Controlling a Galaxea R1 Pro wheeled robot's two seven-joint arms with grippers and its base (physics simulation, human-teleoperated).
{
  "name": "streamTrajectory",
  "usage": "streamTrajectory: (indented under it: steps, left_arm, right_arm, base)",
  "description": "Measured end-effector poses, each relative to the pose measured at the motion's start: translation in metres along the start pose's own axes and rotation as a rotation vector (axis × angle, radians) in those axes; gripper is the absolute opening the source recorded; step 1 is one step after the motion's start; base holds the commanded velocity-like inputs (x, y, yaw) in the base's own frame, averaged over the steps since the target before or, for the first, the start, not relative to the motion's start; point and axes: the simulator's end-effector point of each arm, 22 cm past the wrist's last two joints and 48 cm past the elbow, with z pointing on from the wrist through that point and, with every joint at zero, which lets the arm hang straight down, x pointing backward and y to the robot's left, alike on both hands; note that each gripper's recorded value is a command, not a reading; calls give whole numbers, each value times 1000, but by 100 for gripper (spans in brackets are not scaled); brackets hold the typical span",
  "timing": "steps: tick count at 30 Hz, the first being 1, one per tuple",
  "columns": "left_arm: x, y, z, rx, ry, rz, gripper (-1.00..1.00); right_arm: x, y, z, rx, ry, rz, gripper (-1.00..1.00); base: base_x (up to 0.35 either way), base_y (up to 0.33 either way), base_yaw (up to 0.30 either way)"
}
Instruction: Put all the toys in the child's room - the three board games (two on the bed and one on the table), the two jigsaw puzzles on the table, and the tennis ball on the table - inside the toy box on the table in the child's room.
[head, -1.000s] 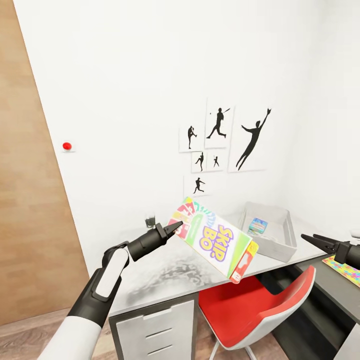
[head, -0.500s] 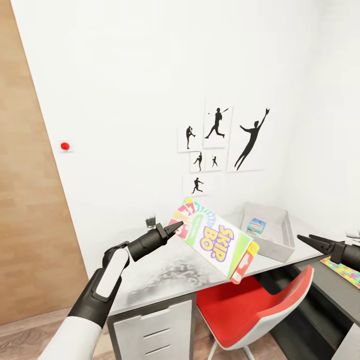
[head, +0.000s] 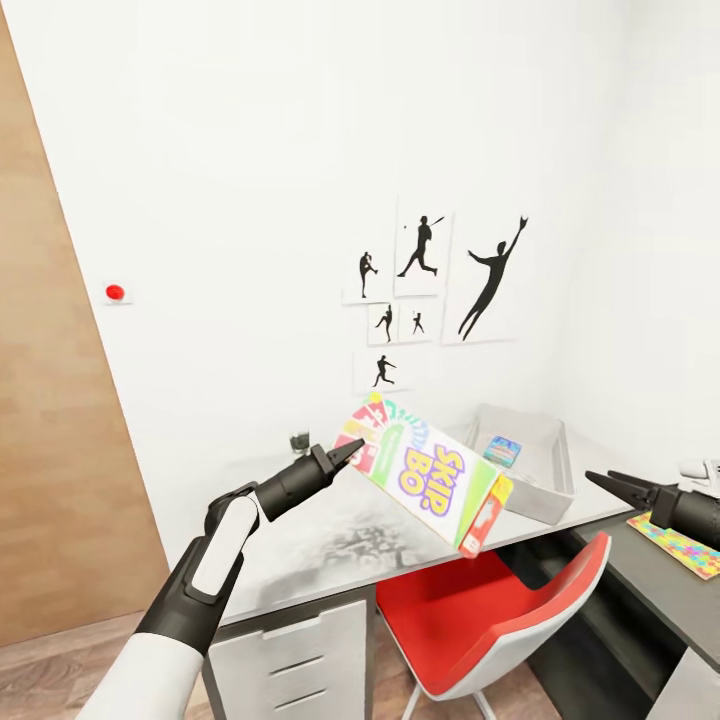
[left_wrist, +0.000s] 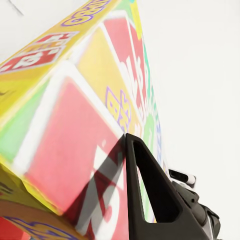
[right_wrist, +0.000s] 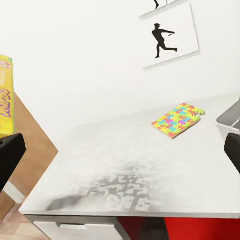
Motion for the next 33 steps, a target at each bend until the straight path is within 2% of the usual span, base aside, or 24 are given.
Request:
streamTrajectory:
  steps: [3,8,12,17,23,33]
  left_arm:
    - [-1,0,0,0,-6,6,-100]
    - [-1,1,1,1,-16,10,-100]
    - [0,2,-1,0,-26,10,-100]
    - [1,12,-9,-15,-71,25,-100]
    - [2,19,-18,-19,-106,31,-100]
    - [3,22,-22,-22,-118,34,-100]
  right_arm:
    - [5,5,6,-14,-2,15,100]
    - [24,27,31,-80,13,53,100]
    - [32,39,42,-112,23,65,100]
    - [50,57,55,-161,41,95,100]
    - [60,68,62,-189,47,115,100]
    - [63,71,64,-197,50,123,100]
  base:
    - [0,-17,0]
    - [0,-7,0]
    - [0,-3,0]
    - [0,-1,0]
    - [0,0,0]
    - [0,0,0]
